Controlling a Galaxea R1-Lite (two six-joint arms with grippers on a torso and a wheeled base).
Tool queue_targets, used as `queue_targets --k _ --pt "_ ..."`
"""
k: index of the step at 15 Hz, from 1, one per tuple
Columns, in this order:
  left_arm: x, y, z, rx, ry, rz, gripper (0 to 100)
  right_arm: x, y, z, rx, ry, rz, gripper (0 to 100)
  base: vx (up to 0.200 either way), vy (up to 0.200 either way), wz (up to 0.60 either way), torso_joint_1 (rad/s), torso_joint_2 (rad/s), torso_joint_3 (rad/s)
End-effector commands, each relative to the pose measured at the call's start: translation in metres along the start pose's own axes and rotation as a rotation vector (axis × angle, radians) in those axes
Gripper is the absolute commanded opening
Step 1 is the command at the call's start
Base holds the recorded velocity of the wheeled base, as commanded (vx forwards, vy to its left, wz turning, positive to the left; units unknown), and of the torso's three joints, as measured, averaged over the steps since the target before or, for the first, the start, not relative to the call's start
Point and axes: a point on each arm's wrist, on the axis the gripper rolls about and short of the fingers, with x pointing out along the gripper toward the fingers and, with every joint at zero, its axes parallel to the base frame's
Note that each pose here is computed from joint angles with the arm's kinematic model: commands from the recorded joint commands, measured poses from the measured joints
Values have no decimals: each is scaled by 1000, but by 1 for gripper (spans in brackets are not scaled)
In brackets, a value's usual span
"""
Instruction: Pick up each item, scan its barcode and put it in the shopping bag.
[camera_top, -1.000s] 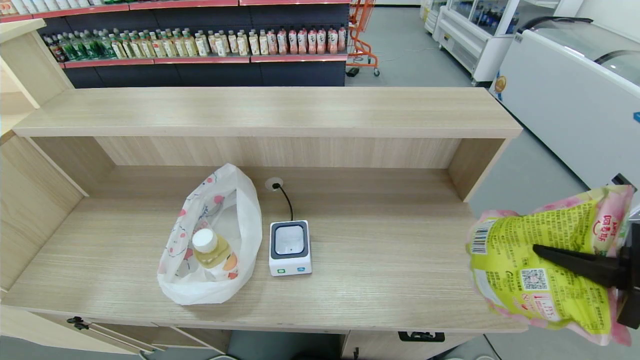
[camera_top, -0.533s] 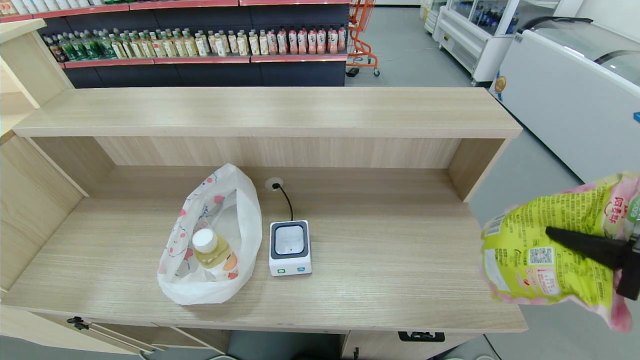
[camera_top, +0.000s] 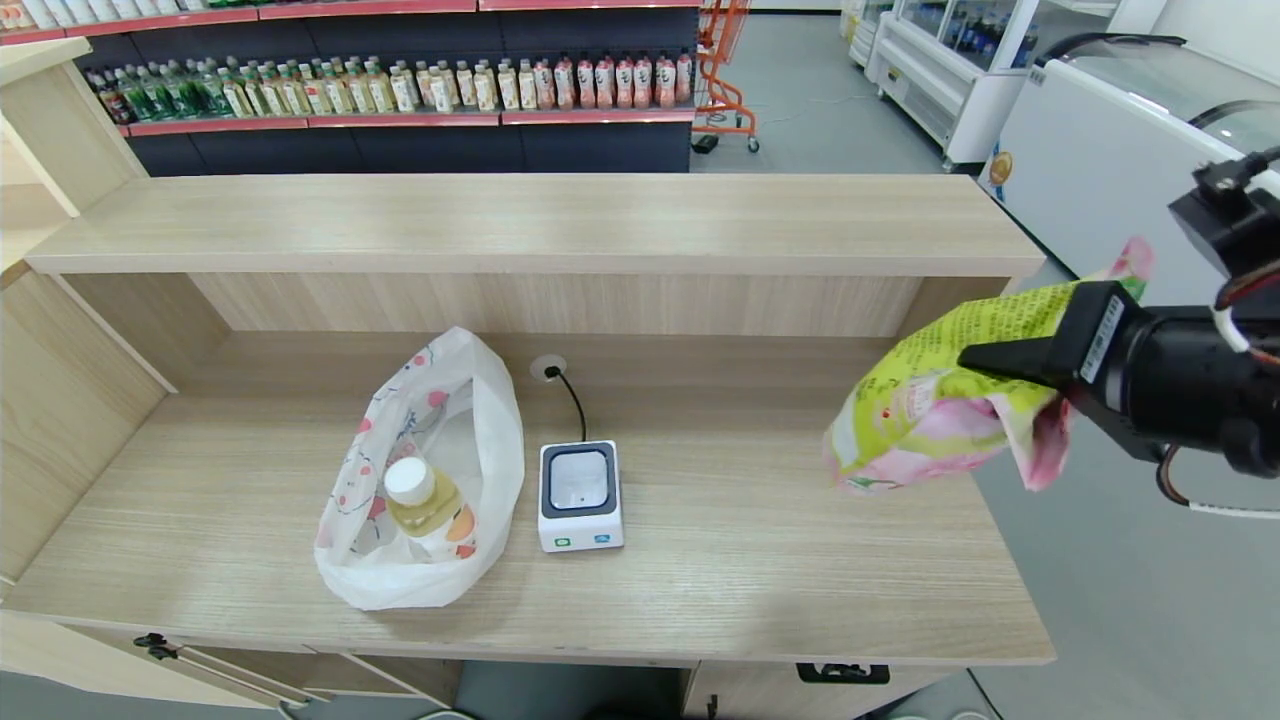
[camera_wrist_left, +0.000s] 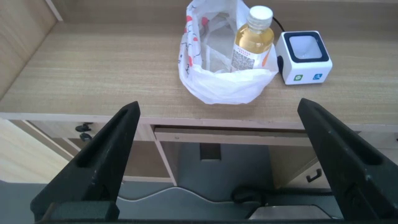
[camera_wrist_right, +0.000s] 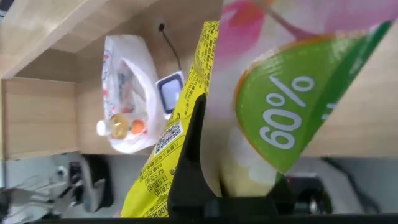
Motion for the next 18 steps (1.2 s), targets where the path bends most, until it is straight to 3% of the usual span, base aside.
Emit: queue_targets --k 1,3,7,11,18 --pt "0 0 0 0 1 0 100 17 57 -5 182 215 -55 0 0 0 0 0 0 0" --pt "0 0 0 0 1 0 100 25 70 -2 258 271 -133 0 0 0 0 0 0 0" --pt "0 0 0 0 1 0 100 29 77 -3 253 304 -160 0 0 0 0 0 0 0" --pt "0 0 0 -2 -1 0 100 31 75 -27 207 373 -188 0 0 0 0 0 0 0" --pt "0 0 0 -11 -1 2 100 61 72 -37 245 379 -235 0 0 200 0 4 4 2"
